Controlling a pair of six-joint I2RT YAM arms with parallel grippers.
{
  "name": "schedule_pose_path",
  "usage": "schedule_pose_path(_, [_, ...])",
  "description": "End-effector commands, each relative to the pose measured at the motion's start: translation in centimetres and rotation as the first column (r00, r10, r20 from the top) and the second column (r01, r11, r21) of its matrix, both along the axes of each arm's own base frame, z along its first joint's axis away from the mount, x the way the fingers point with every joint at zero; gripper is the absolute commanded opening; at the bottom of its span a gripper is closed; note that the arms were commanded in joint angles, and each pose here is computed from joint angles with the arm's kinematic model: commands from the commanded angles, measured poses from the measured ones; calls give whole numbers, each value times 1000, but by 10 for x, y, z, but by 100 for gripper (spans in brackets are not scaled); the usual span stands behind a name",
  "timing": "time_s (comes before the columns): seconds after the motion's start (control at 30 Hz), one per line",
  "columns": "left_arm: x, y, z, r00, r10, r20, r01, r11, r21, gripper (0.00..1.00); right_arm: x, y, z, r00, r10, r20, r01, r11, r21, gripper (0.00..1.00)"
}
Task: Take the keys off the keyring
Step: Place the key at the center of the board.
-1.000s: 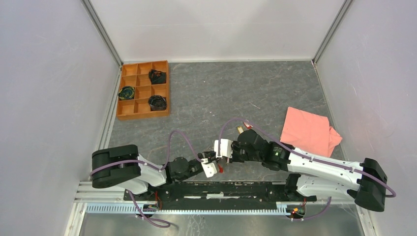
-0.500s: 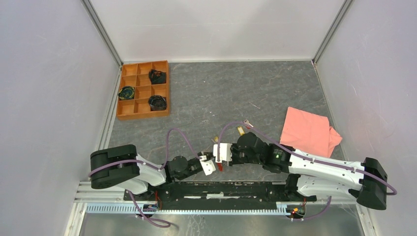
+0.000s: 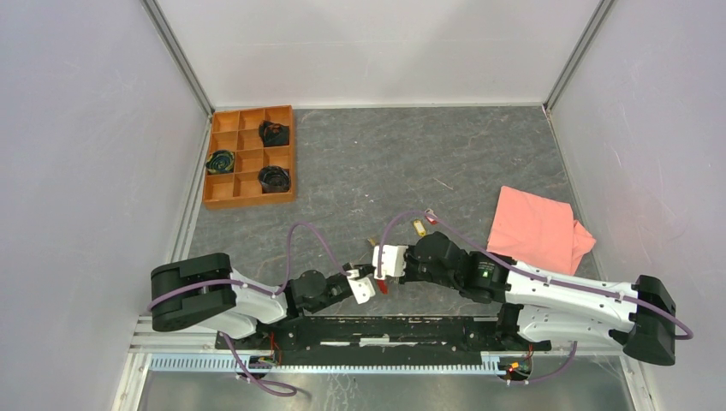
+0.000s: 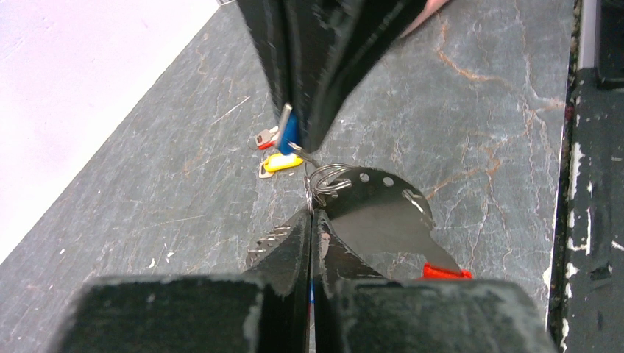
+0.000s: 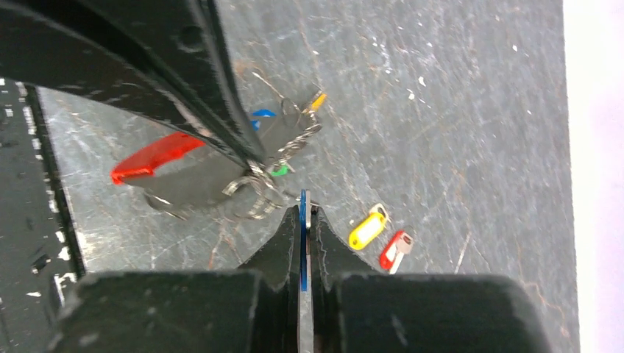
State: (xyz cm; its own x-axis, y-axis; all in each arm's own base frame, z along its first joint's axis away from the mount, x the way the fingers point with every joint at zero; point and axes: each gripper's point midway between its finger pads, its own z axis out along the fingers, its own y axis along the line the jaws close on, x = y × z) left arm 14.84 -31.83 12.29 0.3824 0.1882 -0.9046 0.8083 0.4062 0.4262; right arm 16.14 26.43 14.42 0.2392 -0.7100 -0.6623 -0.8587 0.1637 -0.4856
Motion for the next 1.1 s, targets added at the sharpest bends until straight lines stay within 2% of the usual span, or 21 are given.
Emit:
schedule_pose_path(0.0, [4, 3, 10, 995, 11, 98, -12, 1000, 13, 2, 15, -6, 18, 993, -95, 65, 92, 995, 46, 0])
schedule_pose_path(0.13, [3, 6, 11, 992, 4, 130, -7, 1000, 25, 2, 17, -7, 12, 992, -108, 65, 107, 994, 20, 0])
schedule_pose_path(0.3, [4, 8, 9, 994, 18, 108, -20, 1000, 17, 2, 26, -12, 3, 984, -164, 69, 165, 986, -4, 0])
schedule_pose_path(0.4, [12, 11, 7, 995, 75, 63, -75, 997, -1, 2, 38, -18, -2, 970, -237, 45, 237, 971, 6, 0])
schedule_pose_path(0.53, [29, 18, 5, 981, 186, -59, -189, 980, -60, 2, 58, -26, -14, 933, -360, -23, 361, 932, 46, 0])
schedule_pose_path(0.63, [50, 26, 3, 937, 293, -188, -315, 944, -100, 2, 80, -36, -29, 881, -462, -99, 470, 878, 88, 0])
schedule_pose_path(0.83, [82, 42, -16, 848, 408, -339, -441, 897, -25, 2, 115, -70, -62, 740, -631, -235, 665, 739, 109, 0])
schedule_pose_path(1.07, [103, 54, -24, 736, 458, -498, -541, 841, -26, 2, 117, -105, -99, 630, -714, -306, 764, 641, 74, 0])
